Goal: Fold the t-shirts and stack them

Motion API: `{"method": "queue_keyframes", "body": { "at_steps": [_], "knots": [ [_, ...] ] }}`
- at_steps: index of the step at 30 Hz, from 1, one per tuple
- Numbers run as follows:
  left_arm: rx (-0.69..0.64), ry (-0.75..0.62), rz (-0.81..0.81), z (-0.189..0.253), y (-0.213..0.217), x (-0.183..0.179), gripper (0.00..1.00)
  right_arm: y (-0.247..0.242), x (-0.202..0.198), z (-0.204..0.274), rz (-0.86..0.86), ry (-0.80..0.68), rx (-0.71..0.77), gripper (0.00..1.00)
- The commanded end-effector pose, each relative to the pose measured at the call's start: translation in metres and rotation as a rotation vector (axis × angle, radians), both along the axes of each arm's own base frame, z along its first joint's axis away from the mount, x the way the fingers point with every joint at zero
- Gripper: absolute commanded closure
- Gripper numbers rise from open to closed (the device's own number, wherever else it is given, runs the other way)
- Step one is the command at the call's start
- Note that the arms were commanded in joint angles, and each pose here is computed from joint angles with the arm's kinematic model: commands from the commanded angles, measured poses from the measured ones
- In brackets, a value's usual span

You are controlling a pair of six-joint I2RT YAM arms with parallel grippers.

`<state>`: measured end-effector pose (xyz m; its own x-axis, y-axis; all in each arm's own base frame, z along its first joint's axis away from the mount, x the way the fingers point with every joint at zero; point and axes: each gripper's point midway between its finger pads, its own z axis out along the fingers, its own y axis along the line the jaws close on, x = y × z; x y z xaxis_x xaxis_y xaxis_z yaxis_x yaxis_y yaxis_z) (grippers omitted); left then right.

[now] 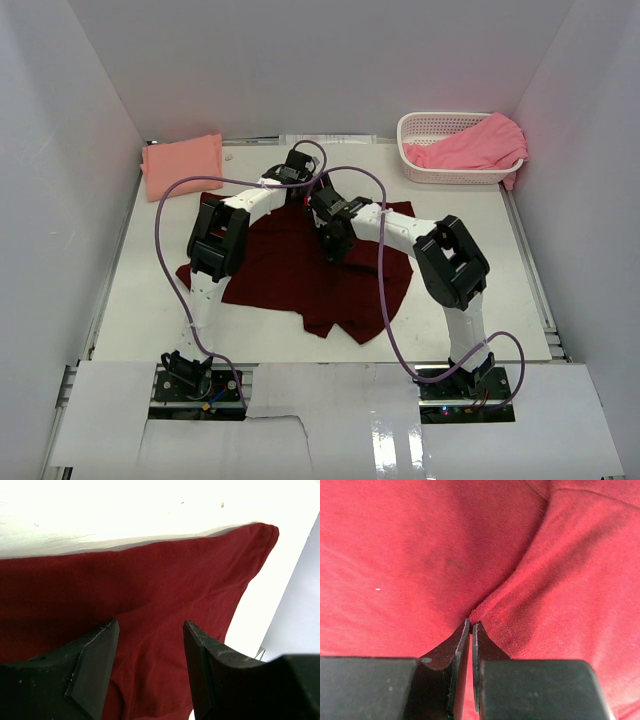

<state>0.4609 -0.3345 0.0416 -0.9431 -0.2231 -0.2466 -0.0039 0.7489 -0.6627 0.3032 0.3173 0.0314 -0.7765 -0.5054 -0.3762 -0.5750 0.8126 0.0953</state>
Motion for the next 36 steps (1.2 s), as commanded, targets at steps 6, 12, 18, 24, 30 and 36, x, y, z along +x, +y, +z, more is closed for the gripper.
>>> {"method": "queue_keyframes", "body": {
  "at_steps": [6,12,18,24,30,36],
  "knots": [
    [0.118,0.113,0.004,-0.052,0.018,-0.021,0.34,0.038,0.004,0.047,0.015,-0.011,0.195,0.92],
    [0.118,0.110,0.000,-0.051,0.018,-0.021,0.34,0.046,0.001,0.045,0.015,0.034,0.216,0.81],
    [0.116,0.109,-0.004,-0.050,0.017,-0.021,0.34,0.030,0.005,0.046,-0.025,0.015,0.144,0.49],
    [0.089,0.093,-0.011,-0.038,0.012,-0.017,0.34,-0.003,0.032,0.076,-0.119,-0.082,0.081,0.49],
    [0.011,0.035,-0.034,0.005,-0.002,-0.005,0.33,-0.037,0.058,0.084,-0.199,-0.119,0.054,0.49],
    [-0.088,-0.022,-0.045,0.070,-0.004,-0.002,0.33,-0.071,0.088,0.069,-0.293,-0.137,-0.015,0.50]
  ]
}}
